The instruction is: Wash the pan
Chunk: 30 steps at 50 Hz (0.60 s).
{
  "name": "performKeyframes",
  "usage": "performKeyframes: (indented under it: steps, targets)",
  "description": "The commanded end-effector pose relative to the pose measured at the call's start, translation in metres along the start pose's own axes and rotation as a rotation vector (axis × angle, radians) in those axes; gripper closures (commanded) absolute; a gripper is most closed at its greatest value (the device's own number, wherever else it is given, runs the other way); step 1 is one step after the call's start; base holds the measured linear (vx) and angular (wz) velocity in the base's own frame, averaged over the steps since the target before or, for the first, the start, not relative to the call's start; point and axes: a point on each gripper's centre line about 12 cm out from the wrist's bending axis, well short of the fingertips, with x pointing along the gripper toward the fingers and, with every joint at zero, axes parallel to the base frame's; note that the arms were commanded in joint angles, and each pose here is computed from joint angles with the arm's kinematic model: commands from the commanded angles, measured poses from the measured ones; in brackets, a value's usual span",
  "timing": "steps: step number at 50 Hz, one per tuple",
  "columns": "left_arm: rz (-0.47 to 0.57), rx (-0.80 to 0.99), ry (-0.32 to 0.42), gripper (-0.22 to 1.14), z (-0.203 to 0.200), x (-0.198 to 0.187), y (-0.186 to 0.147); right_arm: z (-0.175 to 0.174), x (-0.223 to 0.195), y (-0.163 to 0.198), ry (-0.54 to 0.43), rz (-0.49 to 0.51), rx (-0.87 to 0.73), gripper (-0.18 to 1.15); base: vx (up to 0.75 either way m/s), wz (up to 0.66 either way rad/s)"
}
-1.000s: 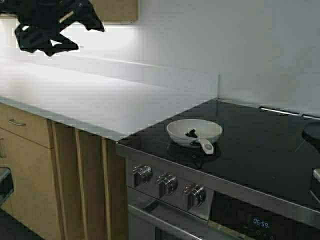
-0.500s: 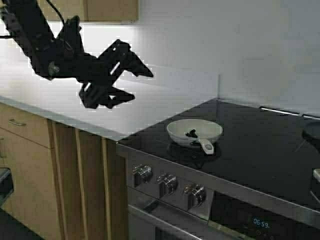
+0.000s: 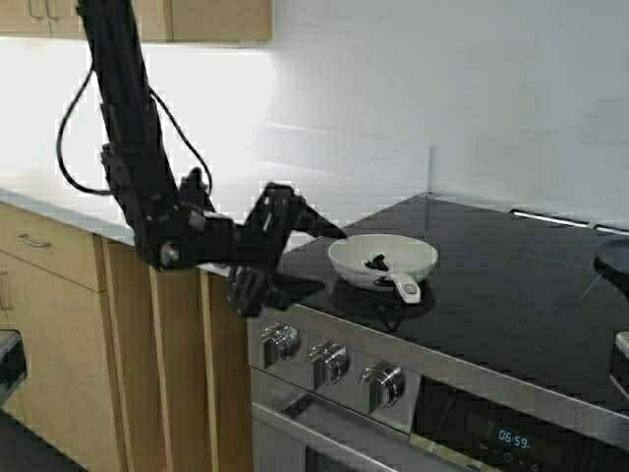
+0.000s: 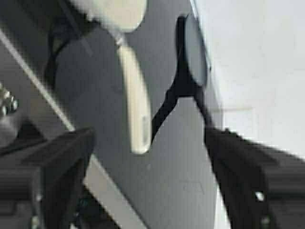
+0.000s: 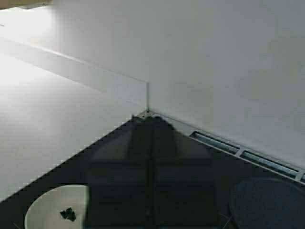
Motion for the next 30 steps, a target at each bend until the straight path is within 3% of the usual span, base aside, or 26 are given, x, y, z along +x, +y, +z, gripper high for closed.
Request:
performKeyframes:
  steps: [1, 21, 30]
  targets:
    - [-0.052, -0.01, 0.018, -0.09, -0.007, 0.023, -0.004, 0.003, 0.002, 0.0, -0.008, 0.001, -0.003, 0.91, 0.0, 0.0]
    - [-0.143, -0.123, 0.023, -0.09, -0.013, 0.074, -0.004, 0.002, 0.002, 0.0, -0.003, 0.0, -0.001, 0.91, 0.0, 0.0]
    - [-0.134, -0.129, 0.017, -0.09, -0.01, 0.087, -0.006, 0.002, 0.002, 0.0, -0.003, 0.0, -0.001, 0.91, 0.0, 0.0]
